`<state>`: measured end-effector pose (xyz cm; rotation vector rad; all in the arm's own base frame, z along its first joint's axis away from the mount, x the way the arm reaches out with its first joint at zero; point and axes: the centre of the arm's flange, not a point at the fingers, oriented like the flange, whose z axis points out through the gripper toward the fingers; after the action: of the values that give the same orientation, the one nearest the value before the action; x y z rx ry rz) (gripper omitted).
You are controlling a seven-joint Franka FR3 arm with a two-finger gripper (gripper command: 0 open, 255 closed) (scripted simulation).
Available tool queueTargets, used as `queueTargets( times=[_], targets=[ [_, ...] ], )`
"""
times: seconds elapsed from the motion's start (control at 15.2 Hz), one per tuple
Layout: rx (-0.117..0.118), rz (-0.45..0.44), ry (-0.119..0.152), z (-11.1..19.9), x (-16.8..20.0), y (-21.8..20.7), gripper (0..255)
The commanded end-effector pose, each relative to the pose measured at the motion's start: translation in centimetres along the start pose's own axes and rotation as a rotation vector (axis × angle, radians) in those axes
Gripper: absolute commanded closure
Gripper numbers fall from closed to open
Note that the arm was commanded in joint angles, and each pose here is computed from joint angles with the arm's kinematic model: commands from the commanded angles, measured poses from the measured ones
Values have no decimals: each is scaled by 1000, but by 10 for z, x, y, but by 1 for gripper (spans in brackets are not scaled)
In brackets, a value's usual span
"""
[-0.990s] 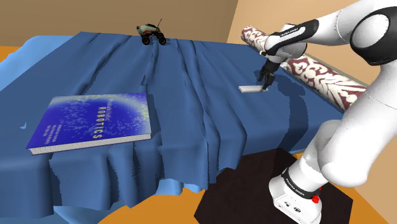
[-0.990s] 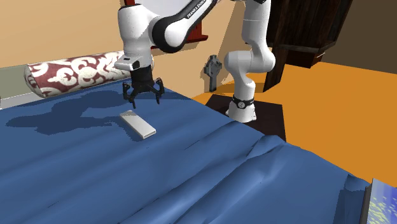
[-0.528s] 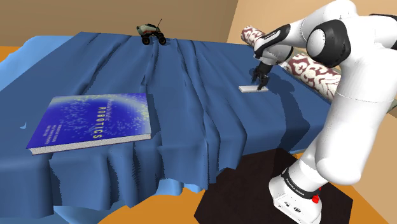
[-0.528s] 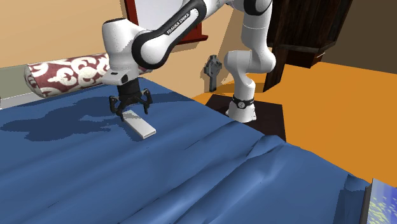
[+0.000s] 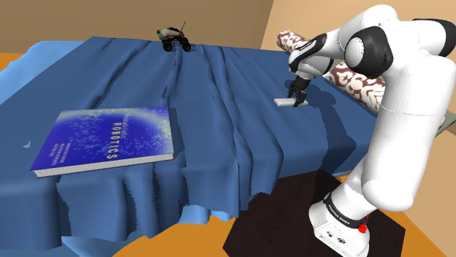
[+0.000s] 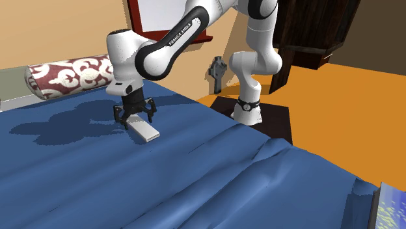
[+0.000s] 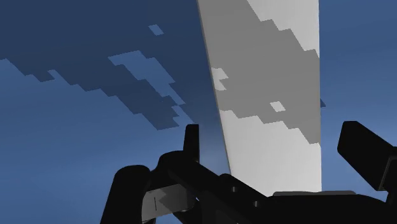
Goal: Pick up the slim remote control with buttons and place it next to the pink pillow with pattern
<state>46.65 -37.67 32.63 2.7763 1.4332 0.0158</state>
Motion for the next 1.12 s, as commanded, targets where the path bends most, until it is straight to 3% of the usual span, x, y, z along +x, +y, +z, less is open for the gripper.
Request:
queueTargets(
  times=[0.0, 0.2, 0.26, 0.86, 1.06],
  targets=[
    [0, 0, 0, 0, 0, 0, 0],
    [0, 0, 0, 0, 0, 0, 0],
    [0, 0, 0, 0, 0, 0, 255],
    [0, 0, 0, 0, 0, 0, 255],
    [0, 0, 0, -15, 0, 0, 255]
  ],
)
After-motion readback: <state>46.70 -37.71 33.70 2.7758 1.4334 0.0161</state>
